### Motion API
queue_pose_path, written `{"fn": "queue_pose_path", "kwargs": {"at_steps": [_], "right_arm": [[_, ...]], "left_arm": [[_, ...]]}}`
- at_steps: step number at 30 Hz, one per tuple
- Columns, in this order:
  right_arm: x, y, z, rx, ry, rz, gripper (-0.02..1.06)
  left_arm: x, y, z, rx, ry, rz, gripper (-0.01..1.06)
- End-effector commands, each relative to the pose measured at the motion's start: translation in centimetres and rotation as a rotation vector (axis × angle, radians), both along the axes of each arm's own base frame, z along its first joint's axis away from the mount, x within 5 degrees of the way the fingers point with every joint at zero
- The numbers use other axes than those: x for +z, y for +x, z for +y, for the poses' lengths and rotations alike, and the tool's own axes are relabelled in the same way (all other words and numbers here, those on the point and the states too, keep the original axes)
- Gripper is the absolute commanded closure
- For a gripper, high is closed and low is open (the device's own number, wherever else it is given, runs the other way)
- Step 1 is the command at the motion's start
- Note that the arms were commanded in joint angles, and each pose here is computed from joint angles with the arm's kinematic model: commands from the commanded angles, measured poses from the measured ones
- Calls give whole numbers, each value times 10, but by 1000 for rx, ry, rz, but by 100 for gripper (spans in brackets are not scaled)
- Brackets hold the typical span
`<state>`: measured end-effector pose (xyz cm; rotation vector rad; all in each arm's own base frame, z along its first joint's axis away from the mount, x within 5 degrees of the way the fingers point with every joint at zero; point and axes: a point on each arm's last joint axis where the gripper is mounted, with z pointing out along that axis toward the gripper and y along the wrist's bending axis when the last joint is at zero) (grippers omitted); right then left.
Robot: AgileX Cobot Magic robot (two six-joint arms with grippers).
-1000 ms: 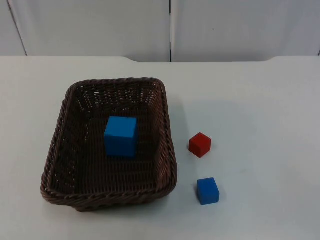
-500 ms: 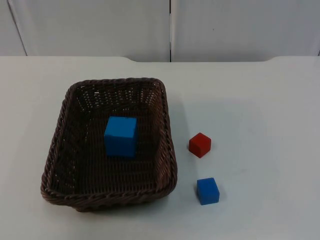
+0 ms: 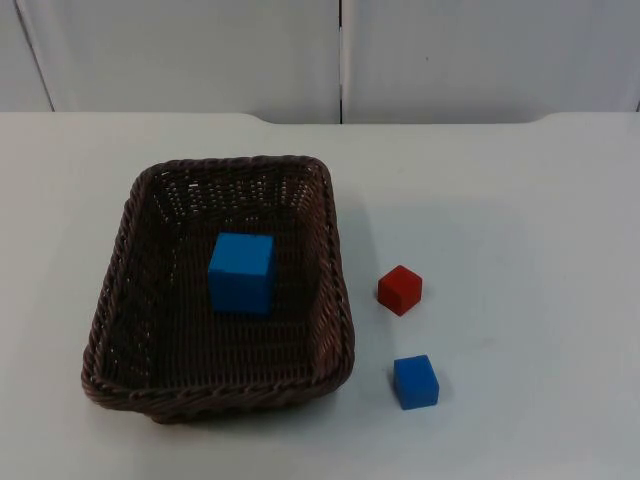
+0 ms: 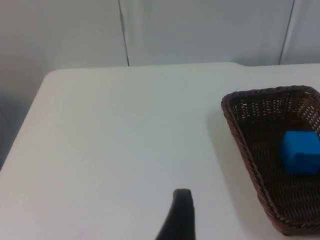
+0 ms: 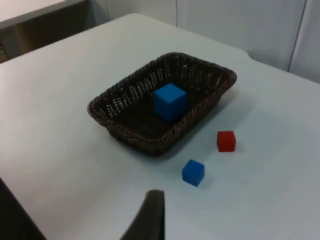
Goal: Pick up the basket with the left hand and place the largest block into the basket with the right hand.
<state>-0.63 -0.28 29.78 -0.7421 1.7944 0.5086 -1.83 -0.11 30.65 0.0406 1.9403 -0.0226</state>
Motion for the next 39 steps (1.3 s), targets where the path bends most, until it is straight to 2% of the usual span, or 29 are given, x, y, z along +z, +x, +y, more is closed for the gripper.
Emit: {"fn": "queue_pose_path", "kwargs": {"at_steps": [1,5,13,25,28,31,34,39], "right_arm": [[-2,0,0,-7,-2,2,20],[-3,0,0,-5,-8,10,20],[-18,-1,0,-1,-94,106,20],[-18,-1,0,1,-91,106,20],[-18,-1,0,1,-91,106,20],[-18,-1,0,1,-91,106,20],[-18,-1,0,1,-91,106,20],[-18,-1,0,-2,-93,103,20]], "left_arm": [[-1,0,0,3,-5,-1,33],[-1,0,0,3,-4,1,33],[-5,-1,0,3,-3,41,33],[-5,-1,0,-1,-7,43,33],[-5,-1,-2,-19,-29,46,33],[-11,2,-4,-36,-34,65,33],[-31,13,-3,-24,-22,120,33],[-32,13,-3,-22,-20,122,33]]}}
